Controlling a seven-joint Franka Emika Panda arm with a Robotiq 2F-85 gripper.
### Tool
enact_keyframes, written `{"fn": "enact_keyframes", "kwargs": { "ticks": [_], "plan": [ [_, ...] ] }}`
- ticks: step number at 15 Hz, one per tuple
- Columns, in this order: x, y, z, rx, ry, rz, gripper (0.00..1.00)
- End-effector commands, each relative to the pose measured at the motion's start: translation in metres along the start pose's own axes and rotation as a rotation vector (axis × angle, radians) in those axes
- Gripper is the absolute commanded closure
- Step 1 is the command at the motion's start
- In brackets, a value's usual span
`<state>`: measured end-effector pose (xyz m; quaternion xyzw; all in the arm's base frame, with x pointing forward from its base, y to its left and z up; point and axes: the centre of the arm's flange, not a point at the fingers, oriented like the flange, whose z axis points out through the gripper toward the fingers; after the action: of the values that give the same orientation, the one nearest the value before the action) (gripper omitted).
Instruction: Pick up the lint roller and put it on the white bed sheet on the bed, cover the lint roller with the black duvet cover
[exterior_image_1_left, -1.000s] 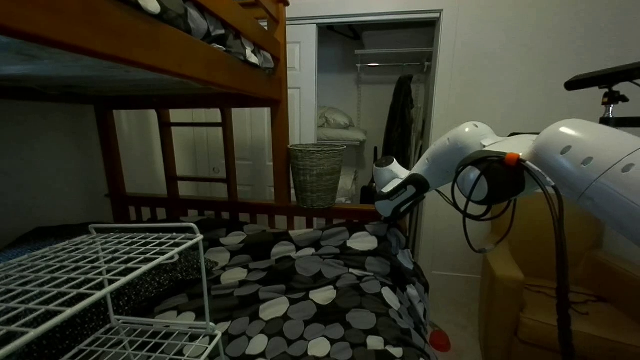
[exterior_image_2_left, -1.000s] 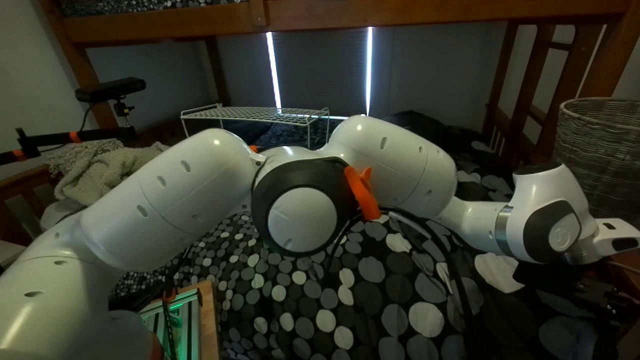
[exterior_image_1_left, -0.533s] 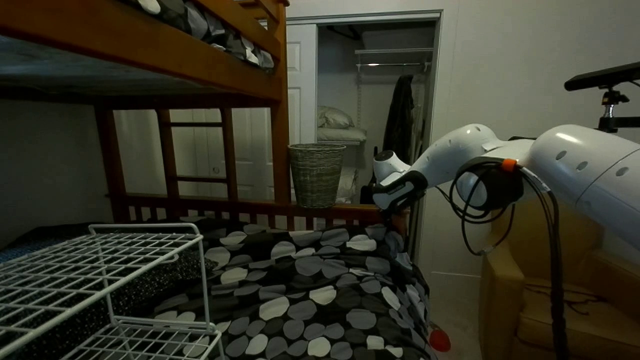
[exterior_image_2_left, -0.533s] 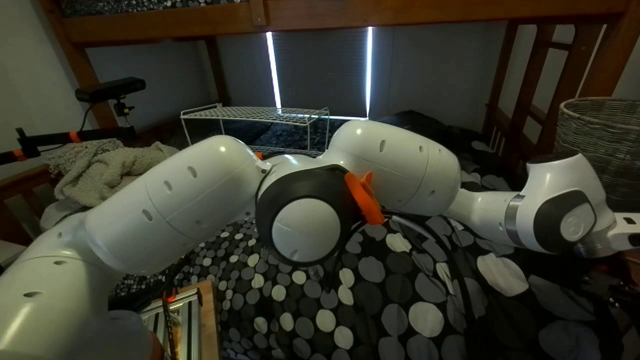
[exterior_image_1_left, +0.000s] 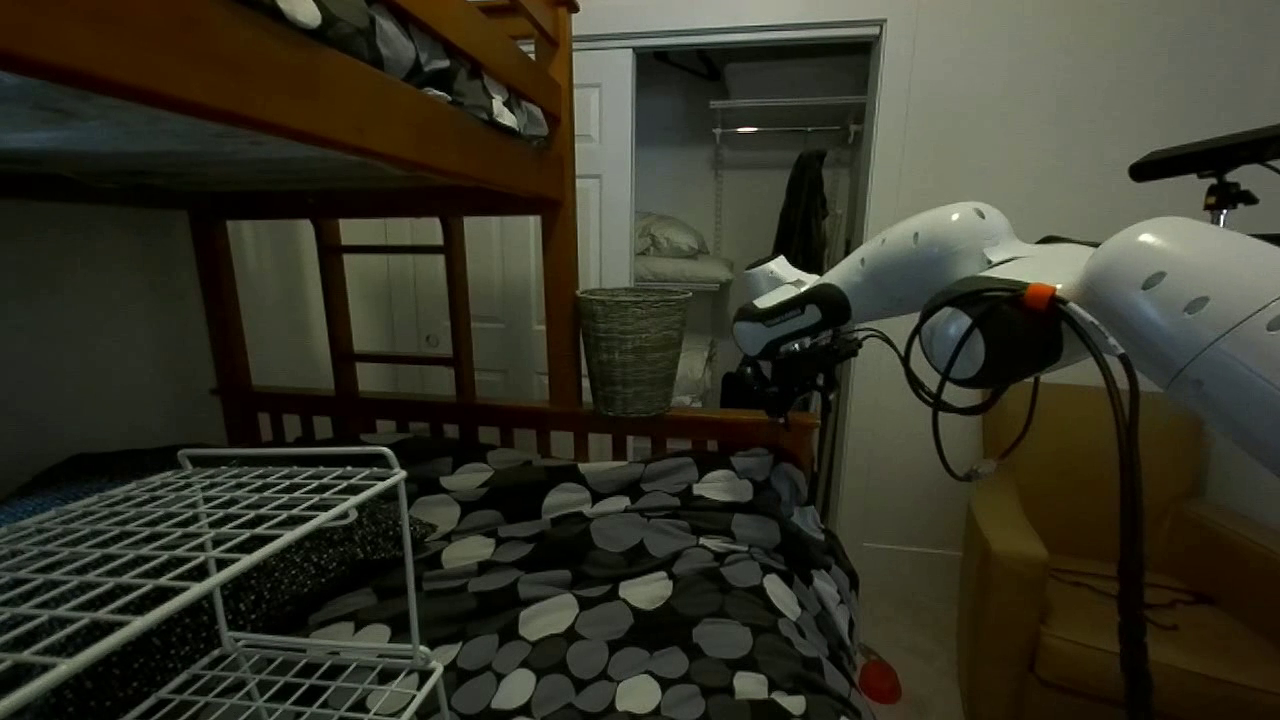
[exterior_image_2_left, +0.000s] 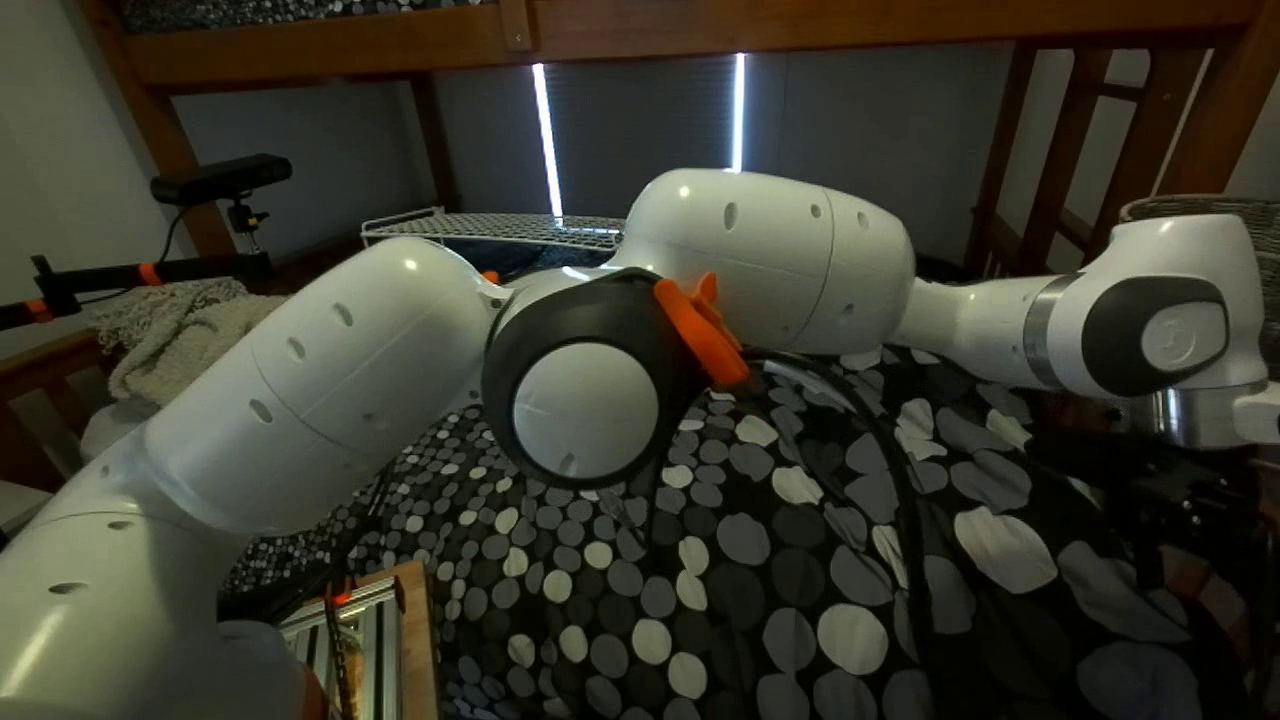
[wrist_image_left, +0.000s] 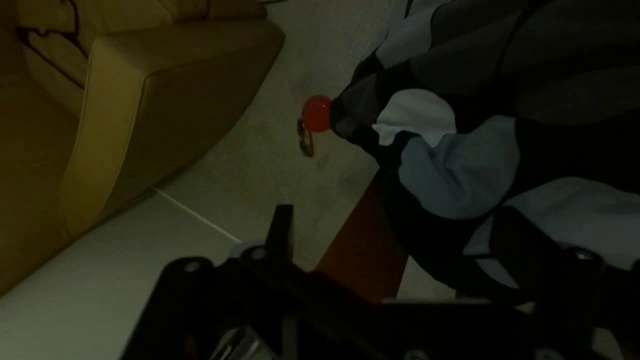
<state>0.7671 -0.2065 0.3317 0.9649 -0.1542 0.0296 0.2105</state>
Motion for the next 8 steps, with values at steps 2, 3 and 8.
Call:
{"fn": "enact_keyframes", "kwargs": {
  "ticks": [2,3,8],
  "plan": [
    [-0.019,0.011,-0.048,0.138,-0.092,0.077,0.00],
    [-0.024,0.009,-0.057,0.170,-0.102,0.085,0.00],
    [-0.037,-0.013,-0.092,0.265,-0.117,0.113,0.00]
  ]
}}
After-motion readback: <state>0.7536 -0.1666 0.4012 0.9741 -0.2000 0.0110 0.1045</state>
